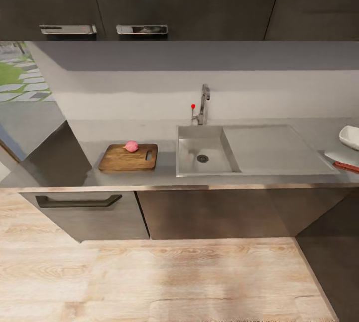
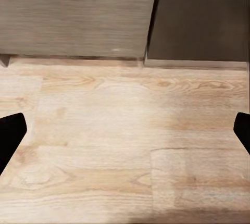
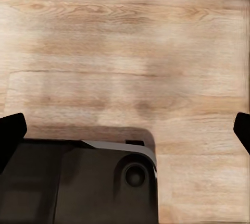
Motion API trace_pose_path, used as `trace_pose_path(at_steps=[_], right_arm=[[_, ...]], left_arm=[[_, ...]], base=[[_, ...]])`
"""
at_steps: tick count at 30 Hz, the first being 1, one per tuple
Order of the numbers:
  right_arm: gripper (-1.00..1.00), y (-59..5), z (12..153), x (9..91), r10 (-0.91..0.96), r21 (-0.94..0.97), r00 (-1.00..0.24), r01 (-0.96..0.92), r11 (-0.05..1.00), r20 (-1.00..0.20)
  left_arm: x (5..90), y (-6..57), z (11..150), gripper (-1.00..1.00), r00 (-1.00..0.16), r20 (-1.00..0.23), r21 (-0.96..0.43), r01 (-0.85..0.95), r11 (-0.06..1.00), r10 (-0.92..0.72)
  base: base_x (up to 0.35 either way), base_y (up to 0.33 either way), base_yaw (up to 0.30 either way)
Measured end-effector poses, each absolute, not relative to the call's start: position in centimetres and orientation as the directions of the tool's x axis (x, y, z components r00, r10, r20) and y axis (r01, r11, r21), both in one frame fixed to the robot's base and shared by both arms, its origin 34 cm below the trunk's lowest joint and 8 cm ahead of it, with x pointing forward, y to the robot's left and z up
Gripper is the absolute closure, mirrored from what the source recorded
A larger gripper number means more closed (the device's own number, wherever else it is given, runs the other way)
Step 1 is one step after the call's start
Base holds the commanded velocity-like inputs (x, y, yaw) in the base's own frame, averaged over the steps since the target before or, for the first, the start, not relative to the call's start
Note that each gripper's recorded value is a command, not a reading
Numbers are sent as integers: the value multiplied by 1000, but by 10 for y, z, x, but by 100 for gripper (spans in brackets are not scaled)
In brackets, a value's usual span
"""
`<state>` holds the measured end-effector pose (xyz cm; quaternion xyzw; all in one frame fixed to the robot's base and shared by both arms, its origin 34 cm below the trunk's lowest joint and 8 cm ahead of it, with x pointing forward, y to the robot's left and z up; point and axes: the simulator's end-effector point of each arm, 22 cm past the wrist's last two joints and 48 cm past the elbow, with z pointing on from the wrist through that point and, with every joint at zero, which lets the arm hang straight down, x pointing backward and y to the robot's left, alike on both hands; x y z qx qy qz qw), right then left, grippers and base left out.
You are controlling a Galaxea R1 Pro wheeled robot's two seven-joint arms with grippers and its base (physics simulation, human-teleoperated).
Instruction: In the kitchen, take the Vidalia onion out of the sink, dice it on the chopping board with the paring knife, put the diced onion into the bowl on the countertop, then place both the paring knife and the chopping board into the sink.
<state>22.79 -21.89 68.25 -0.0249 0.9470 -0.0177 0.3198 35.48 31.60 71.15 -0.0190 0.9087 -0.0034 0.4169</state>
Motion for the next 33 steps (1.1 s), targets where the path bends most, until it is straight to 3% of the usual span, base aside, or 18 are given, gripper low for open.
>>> trace_pose_path(at_steps=[16, 33], right_arm=[[-100, -220, 683, 230, -59, -51, -790, -35, 998, -610], [-100, -220, 684, 233, -59, -51, -785, -35, 998, -617]], left_arm=[[307, 324, 688, -100, -717, -696, 29, -55, 998, -19], [308, 323, 689, -100, -714, -700, 27, -55, 998, -20]], base=[[0, 0, -278], [0, 0, -278]])
